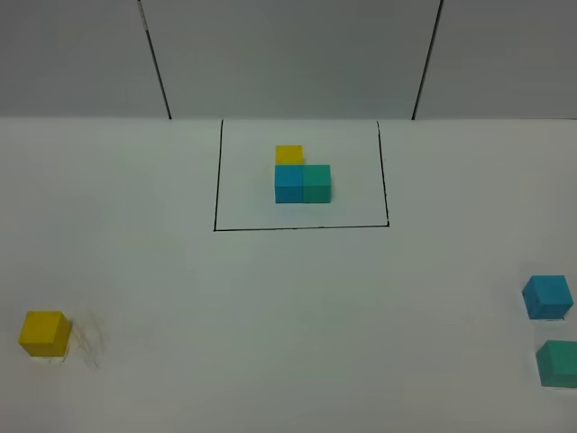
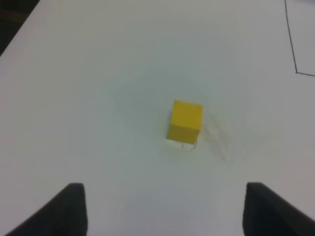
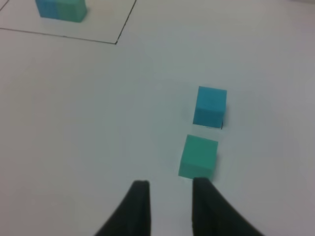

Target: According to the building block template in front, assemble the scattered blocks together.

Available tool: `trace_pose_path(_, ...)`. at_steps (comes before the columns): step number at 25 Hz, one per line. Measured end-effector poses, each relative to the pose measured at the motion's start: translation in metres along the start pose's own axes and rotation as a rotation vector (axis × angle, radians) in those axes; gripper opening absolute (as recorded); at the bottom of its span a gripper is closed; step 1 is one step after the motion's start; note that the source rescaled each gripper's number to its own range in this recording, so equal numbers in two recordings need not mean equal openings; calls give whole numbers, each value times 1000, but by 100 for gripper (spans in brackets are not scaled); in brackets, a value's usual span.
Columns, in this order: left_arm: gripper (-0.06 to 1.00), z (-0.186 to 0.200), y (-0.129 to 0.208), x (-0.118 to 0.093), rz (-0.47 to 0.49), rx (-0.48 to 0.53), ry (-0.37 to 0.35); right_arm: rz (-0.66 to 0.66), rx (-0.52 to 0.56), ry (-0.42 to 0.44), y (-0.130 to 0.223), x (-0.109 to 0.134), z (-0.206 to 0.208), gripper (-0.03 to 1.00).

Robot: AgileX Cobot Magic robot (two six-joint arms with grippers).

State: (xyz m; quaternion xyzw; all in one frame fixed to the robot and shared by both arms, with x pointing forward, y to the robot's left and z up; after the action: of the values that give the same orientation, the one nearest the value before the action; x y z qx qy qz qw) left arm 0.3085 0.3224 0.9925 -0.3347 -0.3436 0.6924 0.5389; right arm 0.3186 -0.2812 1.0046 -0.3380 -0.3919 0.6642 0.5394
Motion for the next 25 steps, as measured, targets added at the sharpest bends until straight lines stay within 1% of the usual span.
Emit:
trace_pose_path(22,45,0,0,0,-2,0,0,0,0,0,0,0,0,0)
trace_pose_path(25,45,-1,-5,-1,-2,-6,2,0,0,0,0,0,0,0)
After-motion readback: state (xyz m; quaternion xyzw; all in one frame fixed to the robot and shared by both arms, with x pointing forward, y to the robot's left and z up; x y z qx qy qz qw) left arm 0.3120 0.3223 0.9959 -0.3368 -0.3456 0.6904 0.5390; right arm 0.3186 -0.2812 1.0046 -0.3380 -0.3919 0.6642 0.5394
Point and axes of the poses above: a point on each arm's last joint axis where the gripper is mounted, z pointing back along that axis away from the gripper, x along the wrist's bending axis when the last joint is at zero, y = z × x, the point moved 10 cm from there along -z, pointing out along that axis toward the gripper
